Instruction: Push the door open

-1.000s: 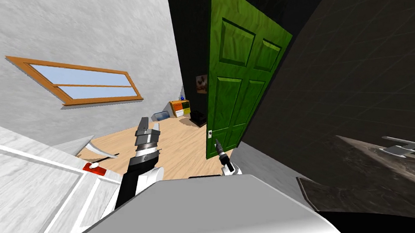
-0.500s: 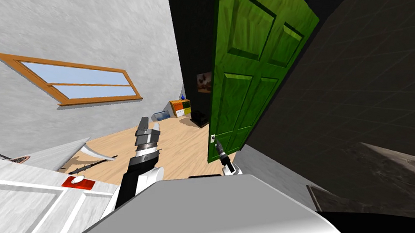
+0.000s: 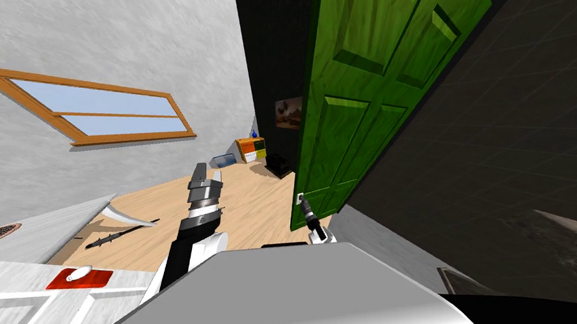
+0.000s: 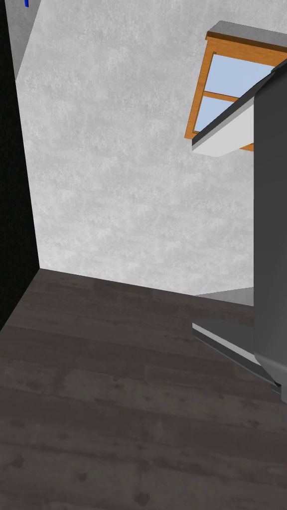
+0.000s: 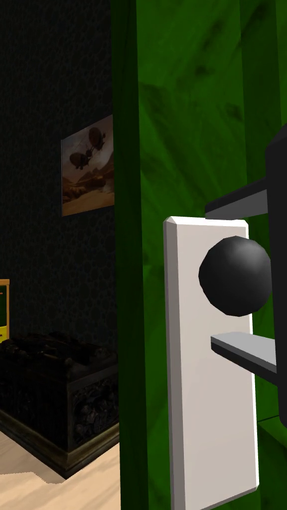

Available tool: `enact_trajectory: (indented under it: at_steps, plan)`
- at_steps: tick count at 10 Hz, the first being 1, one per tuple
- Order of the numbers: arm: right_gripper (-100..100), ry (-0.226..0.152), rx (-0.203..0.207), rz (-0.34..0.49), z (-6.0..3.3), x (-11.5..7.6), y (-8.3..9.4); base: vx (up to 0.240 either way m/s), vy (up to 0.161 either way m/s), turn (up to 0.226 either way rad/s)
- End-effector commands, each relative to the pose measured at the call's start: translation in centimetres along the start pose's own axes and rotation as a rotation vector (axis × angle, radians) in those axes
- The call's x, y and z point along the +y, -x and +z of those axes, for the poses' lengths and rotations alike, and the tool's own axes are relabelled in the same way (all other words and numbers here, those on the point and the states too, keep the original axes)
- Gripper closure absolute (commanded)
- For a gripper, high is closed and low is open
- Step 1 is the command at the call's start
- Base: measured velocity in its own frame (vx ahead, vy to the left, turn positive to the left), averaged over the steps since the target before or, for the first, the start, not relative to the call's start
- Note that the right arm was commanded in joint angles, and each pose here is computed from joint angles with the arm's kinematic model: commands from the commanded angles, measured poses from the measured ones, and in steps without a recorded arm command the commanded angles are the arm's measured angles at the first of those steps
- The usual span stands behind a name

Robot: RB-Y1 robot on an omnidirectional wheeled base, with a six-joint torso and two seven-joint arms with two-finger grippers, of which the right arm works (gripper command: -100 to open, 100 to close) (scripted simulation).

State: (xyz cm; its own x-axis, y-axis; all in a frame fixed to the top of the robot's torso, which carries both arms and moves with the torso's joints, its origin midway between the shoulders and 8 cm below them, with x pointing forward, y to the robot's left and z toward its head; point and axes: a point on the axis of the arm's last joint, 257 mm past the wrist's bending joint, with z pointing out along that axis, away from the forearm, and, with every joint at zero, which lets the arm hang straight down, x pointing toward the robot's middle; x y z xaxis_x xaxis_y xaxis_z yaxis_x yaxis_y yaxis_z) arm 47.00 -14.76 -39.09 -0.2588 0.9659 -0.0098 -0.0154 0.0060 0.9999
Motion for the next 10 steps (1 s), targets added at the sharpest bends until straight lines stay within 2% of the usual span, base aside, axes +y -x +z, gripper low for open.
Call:
enact_trajectory:
  at_steps: [1, 5, 6, 10]
  plan:
    - [100, -0.003, 0.000, 0.000, -0.02, -0.1, 0.0, -0.034, -0.016, 0.017]
    - [100, -0.003, 0.000, 0.000, -0.02, -0.1, 0.0, -0.011, -0.005, 0.000]
    - [100, -0.010, -0.018, -0.005, -0.18, -0.3, 0.9, 0.087, 0.050, -0.030]
    - [100, -0.011, -0.059, -0.012, -0.29, -0.3, 2.8, 0.186, 0.078, -0.030]
